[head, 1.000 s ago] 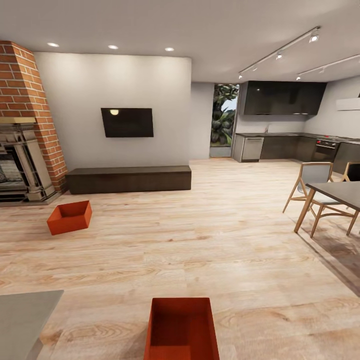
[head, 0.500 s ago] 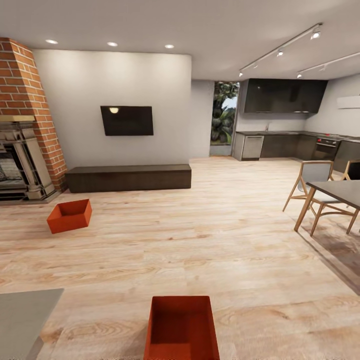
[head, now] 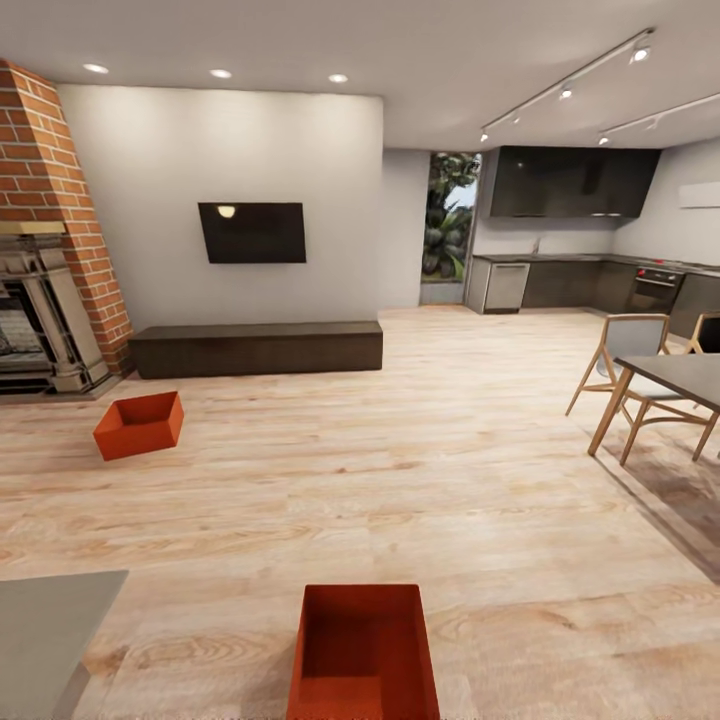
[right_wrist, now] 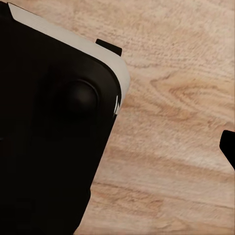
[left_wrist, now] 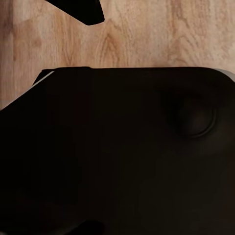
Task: Move the two storage containers from the living room to the garage. In the garage, place one container on the floor and stack the other container on top of it (either order is fine).
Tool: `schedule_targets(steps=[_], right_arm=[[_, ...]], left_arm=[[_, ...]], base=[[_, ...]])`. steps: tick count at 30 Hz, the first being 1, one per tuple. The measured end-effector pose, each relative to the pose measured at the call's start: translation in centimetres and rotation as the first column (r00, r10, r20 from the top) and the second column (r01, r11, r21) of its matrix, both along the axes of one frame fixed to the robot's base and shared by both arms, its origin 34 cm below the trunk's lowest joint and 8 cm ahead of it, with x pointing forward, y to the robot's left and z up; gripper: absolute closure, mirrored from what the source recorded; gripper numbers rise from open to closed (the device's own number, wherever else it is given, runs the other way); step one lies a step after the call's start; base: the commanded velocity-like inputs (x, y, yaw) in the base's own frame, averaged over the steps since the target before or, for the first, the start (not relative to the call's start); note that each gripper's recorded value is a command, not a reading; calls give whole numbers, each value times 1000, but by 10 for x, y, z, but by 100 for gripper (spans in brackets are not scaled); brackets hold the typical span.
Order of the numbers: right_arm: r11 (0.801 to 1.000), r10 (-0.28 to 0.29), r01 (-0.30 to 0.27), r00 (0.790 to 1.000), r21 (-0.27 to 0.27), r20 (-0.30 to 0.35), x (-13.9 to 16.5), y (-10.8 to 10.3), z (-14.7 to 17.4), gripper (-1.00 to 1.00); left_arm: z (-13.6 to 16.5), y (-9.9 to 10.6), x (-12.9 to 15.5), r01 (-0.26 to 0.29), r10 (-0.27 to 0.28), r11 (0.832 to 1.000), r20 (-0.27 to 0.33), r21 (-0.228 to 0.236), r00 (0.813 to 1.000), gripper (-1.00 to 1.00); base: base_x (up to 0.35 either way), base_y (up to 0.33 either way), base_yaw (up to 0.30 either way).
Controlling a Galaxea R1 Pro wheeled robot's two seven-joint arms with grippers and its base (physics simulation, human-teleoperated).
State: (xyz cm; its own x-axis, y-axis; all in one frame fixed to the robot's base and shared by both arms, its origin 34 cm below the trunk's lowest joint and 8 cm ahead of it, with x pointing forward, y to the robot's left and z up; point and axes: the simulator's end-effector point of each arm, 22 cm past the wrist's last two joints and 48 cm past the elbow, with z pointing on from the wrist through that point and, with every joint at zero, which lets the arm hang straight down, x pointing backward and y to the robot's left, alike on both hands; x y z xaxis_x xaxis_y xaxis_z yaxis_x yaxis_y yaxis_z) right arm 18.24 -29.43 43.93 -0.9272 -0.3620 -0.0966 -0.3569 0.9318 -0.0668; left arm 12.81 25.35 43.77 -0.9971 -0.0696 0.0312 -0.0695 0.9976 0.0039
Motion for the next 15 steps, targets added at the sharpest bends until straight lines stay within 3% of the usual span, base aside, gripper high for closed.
schedule_targets(steps=[15], right_arm=[[1000,1,-1,1000,-2,-26,-10,-1,-1,-100]], left_arm=[[0,0,-9,2,-2,1000,-23,0,1000,-100]], base=[[0,0,0]])
